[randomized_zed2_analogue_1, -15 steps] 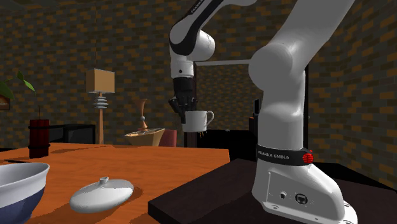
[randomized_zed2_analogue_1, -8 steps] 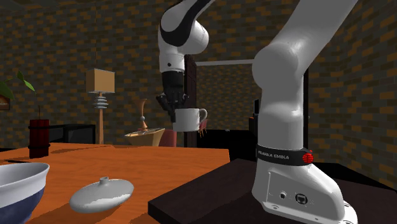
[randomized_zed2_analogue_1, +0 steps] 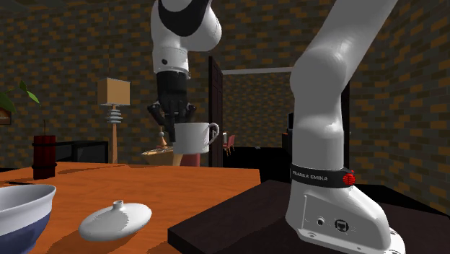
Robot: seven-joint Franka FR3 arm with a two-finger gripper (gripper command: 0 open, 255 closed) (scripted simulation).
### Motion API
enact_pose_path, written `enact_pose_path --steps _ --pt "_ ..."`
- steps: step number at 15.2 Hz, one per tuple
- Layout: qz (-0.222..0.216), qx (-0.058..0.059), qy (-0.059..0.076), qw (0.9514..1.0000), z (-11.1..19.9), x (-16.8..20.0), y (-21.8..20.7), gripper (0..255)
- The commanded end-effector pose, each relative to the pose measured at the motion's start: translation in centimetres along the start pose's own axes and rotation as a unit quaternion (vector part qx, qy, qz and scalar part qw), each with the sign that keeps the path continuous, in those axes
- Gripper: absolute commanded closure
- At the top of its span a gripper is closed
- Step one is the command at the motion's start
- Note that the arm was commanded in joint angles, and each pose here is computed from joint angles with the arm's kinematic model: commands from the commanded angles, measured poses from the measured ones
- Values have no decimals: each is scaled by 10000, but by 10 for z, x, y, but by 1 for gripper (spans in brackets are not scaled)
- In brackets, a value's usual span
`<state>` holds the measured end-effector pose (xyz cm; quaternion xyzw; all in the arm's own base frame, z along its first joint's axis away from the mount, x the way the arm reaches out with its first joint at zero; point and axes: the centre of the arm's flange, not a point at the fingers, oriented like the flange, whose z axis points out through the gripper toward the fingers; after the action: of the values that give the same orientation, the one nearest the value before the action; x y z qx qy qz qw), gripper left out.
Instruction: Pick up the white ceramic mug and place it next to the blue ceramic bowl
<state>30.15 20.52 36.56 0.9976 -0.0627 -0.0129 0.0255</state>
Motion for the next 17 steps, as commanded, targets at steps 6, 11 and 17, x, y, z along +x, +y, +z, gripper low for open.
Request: enact_pose_path --steps 6,11,17 --pt "8 2 -3 10000 -4 -32 -86 255" --pt "8 2 -3 10000 -6 -55 -148 255" --pt "8 2 -3 10000 -4 -78 -212 255"
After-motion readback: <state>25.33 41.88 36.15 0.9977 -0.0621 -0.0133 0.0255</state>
